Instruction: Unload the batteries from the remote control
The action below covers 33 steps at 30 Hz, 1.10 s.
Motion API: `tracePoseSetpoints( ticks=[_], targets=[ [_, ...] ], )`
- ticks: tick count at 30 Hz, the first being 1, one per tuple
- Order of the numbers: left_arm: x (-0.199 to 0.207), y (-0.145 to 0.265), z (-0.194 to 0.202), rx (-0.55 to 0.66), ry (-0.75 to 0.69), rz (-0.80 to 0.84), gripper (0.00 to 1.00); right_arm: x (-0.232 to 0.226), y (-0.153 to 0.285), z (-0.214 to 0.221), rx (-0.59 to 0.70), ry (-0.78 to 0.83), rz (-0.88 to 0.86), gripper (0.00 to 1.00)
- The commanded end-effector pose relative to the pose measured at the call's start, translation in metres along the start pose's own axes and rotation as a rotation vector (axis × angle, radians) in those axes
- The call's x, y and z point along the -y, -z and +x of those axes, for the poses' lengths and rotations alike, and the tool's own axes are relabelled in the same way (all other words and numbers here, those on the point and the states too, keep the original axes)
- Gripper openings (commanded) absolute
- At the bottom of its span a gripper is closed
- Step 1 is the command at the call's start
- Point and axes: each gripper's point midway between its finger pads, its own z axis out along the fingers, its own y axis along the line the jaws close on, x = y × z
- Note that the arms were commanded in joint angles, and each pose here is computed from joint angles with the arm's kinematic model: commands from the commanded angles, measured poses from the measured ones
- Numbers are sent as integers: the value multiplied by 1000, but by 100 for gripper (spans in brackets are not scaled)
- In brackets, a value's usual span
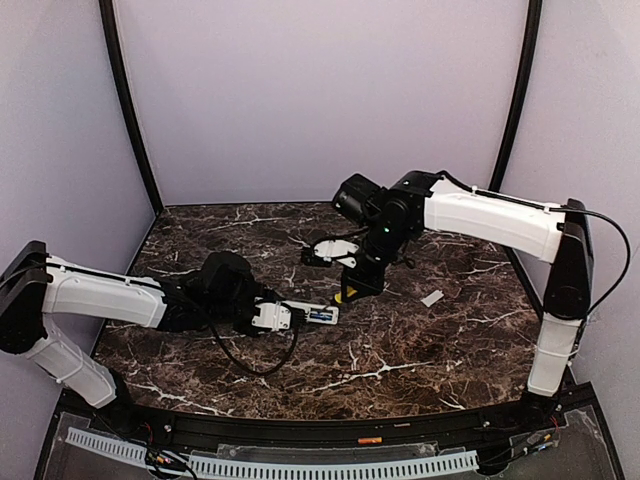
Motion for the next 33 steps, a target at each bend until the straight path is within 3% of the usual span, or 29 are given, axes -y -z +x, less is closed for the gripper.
tracePoseSetpoints(
  ticks=[1,33],
  targets=[
    [-35,6,-14,29,-30,-151,0,-10,-9,5,-40,-15,-63,0],
    [-54,9,-5,-46,-135,-377,0,20,-24,4,-46,-167,-36,0]
  ],
)
